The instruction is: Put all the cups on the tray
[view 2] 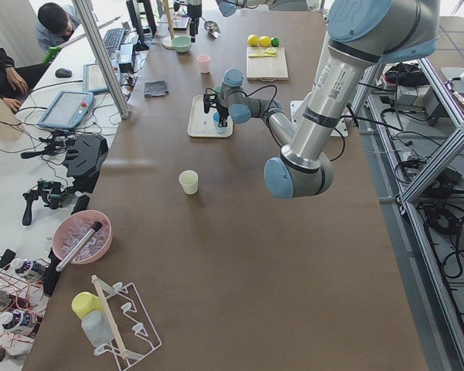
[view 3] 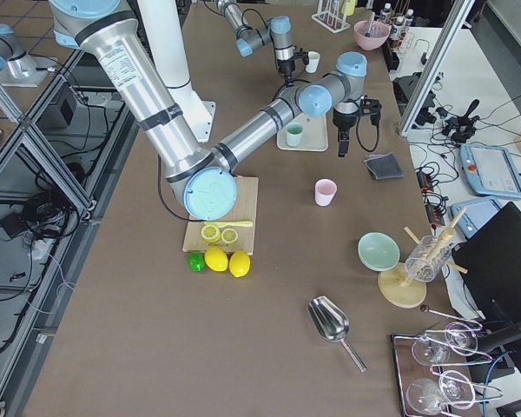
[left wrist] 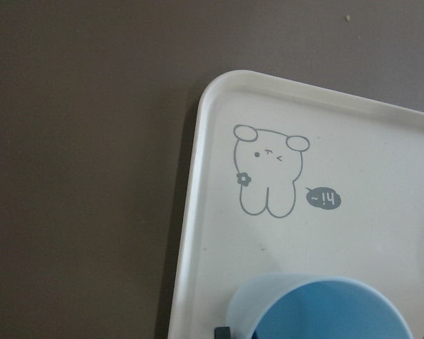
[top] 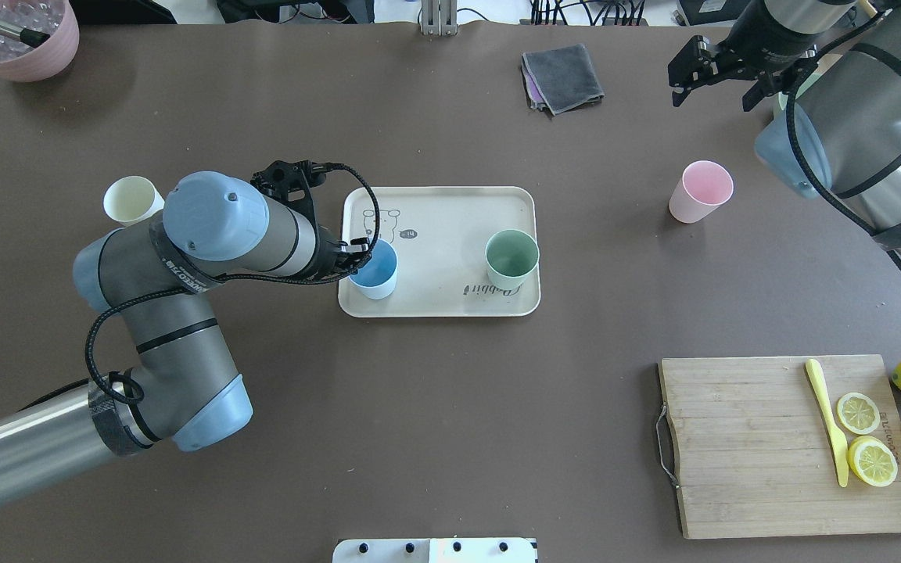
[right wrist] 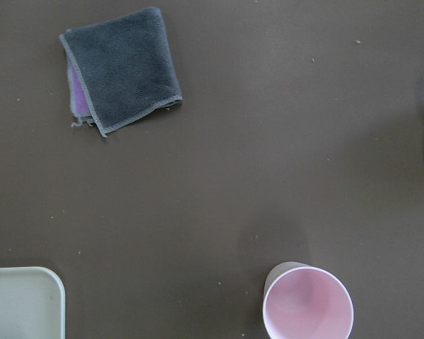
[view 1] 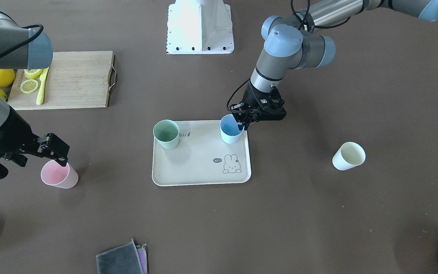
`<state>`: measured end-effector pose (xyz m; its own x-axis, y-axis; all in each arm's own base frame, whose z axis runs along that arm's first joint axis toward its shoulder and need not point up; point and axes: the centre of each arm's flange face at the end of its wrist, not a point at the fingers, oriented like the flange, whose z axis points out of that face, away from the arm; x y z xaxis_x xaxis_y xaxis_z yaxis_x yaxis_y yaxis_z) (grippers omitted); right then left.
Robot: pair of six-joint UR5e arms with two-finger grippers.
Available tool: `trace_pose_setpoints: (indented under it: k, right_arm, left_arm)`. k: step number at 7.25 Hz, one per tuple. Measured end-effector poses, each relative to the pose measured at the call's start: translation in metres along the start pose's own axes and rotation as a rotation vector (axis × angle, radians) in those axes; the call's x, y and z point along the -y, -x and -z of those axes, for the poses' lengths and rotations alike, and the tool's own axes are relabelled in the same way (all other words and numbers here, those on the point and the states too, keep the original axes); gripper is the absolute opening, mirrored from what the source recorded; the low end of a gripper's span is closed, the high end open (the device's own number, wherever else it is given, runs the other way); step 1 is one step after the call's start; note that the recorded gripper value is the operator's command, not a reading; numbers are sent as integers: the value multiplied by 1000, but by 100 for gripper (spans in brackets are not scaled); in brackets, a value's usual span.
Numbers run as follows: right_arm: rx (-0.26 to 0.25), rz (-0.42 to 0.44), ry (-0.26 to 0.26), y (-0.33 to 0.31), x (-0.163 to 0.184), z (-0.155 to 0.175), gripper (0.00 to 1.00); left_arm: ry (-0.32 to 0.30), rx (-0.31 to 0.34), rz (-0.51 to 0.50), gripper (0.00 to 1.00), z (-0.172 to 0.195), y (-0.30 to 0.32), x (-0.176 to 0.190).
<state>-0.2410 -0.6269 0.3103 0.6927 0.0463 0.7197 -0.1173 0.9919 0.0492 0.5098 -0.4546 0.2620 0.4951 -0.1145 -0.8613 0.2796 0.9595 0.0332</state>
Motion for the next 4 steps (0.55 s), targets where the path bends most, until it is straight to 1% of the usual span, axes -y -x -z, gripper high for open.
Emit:
trace_pose_setpoints:
  k: [1,2,3,4]
  right_arm:
    - [-18,-3,11,-14,6,-9,100]
    - [-31,-9,20,-25,10,-19,100]
    - [-35,-8,19,-42,11,-37,100]
    - [-25,2,9,-66,7,-62,100]
  left_arm:
    - [-24,-6,-6,98,3,-5,0]
    - [-32,-19,-8,98,9,-11,1]
    - [-28,-27,-3,98,17,-18,8]
    - [-22,-24,3,98,29,-26,18]
